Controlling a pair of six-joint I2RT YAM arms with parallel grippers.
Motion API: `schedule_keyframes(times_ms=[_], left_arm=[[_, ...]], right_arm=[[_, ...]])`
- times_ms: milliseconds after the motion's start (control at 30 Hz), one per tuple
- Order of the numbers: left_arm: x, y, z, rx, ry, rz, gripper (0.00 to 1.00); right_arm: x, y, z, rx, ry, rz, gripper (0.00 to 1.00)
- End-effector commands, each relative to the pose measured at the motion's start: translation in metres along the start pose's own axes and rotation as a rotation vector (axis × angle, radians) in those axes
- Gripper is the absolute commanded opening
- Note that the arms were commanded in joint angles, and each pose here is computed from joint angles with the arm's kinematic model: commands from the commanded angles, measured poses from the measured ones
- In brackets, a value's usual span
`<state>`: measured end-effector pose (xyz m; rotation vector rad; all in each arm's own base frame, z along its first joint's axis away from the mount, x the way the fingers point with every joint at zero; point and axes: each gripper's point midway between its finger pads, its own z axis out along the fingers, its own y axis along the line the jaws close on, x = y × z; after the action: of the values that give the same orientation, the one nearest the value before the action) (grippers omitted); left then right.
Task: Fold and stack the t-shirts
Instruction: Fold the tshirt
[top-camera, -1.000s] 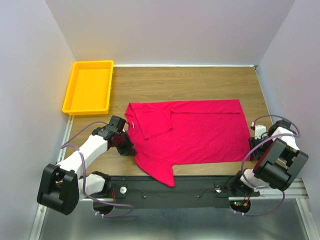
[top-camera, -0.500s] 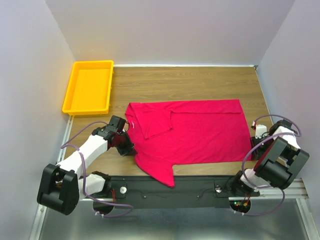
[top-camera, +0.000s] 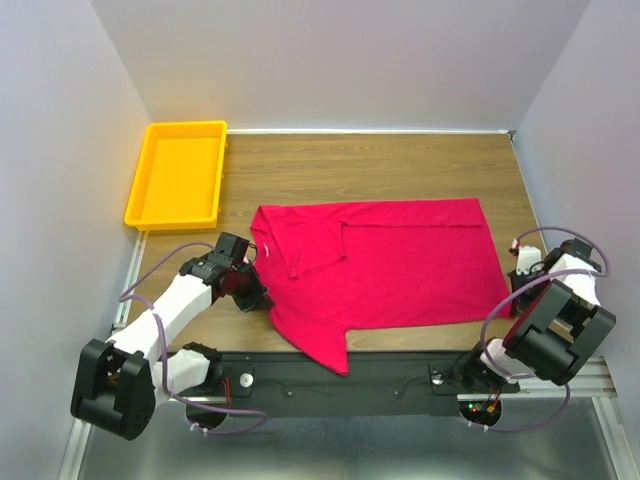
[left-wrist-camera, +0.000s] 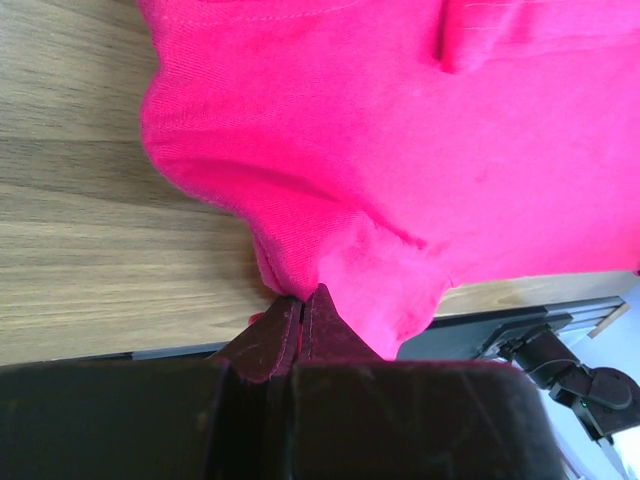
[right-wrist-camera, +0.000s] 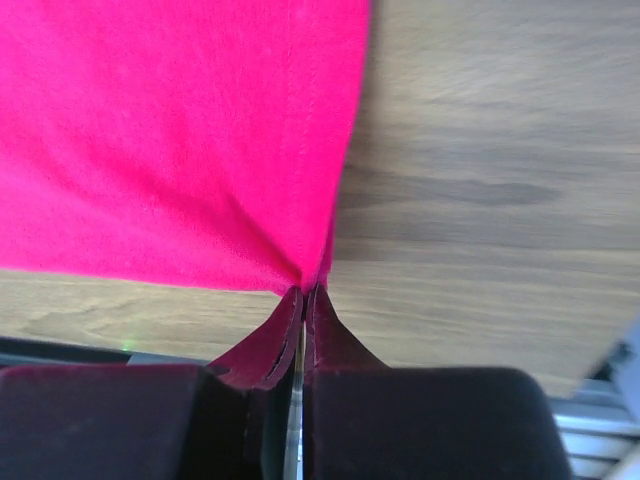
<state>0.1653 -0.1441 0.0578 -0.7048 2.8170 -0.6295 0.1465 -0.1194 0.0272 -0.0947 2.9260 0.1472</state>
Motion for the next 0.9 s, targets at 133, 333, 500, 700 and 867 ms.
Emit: schedule_keyframes(times_ms=[133, 333, 500, 700, 867], left_arm=[[-0.001, 0.002, -0.009, 0.022, -0.038, -0.039, 0.00], [0.000, 0.001, -0.014, 0.038, -0.041, -0.059, 0.00], [-0.001, -0.004, -0.015, 0.058, -0.034, -0.069, 0.00], [-0.004, -0.013, -0.020, 0.080, -0.038, -0.061, 0.00], [0.005, -0.017, -0.021, 0.117, 0.004, -0.091, 0.00]], right_arm=[[-0.046, -0.021, -0.040, 0.074, -0.187, 0.001, 0.01], [-0.056, -0.017, -0.038, 0.020, -0.213, 0.017, 0.01], [-0.055, -0.012, -0.031, -0.019, -0.209, 0.015, 0.01], [-0.063, -0.013, -0.035, -0.030, -0.232, 0.018, 0.01], [-0.072, -0.016, -0.040, -0.029, -0.254, 0.021, 0.00]])
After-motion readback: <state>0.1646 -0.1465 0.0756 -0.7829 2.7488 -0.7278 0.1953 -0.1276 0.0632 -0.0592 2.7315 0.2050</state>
